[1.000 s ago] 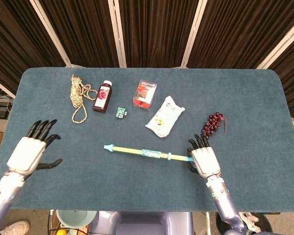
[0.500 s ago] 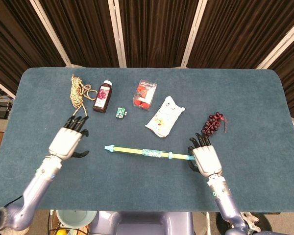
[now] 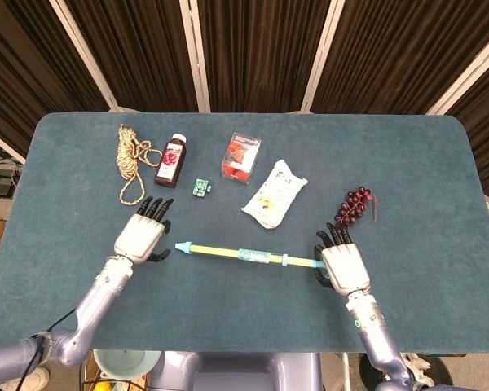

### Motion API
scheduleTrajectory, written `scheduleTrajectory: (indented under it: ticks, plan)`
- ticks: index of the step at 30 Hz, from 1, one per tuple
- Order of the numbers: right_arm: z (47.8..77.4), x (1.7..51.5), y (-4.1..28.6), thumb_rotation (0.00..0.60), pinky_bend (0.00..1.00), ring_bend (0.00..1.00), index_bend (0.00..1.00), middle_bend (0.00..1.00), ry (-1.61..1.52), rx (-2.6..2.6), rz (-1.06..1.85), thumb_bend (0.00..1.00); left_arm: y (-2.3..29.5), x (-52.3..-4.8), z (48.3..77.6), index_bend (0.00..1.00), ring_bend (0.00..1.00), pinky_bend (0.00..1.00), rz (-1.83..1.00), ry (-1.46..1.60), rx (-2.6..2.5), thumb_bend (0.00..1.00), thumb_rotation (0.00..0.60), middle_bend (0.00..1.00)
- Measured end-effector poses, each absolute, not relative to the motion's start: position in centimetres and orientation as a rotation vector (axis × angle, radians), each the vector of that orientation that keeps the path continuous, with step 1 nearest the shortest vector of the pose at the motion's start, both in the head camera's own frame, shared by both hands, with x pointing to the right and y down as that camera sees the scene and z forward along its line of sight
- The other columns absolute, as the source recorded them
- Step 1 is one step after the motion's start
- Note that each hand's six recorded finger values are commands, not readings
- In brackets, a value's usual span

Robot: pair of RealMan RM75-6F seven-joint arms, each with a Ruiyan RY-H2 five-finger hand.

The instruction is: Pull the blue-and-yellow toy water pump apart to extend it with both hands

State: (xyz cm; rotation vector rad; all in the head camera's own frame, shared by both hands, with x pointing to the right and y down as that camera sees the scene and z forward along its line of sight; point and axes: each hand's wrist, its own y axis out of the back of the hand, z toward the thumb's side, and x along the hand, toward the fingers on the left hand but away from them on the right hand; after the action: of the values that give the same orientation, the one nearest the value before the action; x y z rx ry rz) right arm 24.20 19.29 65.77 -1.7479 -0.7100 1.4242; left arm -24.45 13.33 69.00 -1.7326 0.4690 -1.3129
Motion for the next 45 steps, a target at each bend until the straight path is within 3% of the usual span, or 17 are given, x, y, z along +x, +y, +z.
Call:
scheduleTrajectory:
  ticks: [24,31,45]
  plan:
    - [65.5,23.6,19.4,0.600,0.01,0.08,0.82,0.22,-0.723,-1.762,1.419,0.51,14.9,-21.2,72.1,0.43,0.00,0.02,-1.311,0.439,-1.798,0.25,0.600,0.00]
    - [65.5,23.4,19.6,0.600,0.01,0.08,0.82,0.22,-0.719,-1.769,1.414,0.51,15.3,-20.7,72.3,0.47,0.00,0.02,-1.305,0.435,-1.800,0.33,0.600,0.00]
    - [65.1,23.8,19.2,0.600,0.01,0.08,0.82,0.22,-0.725,-1.755,1.416,0.51,15.5,-20.7,71.5,0.51,0.00,0.02,-1.285,0.446,-1.814,0.37,0.600,0.00]
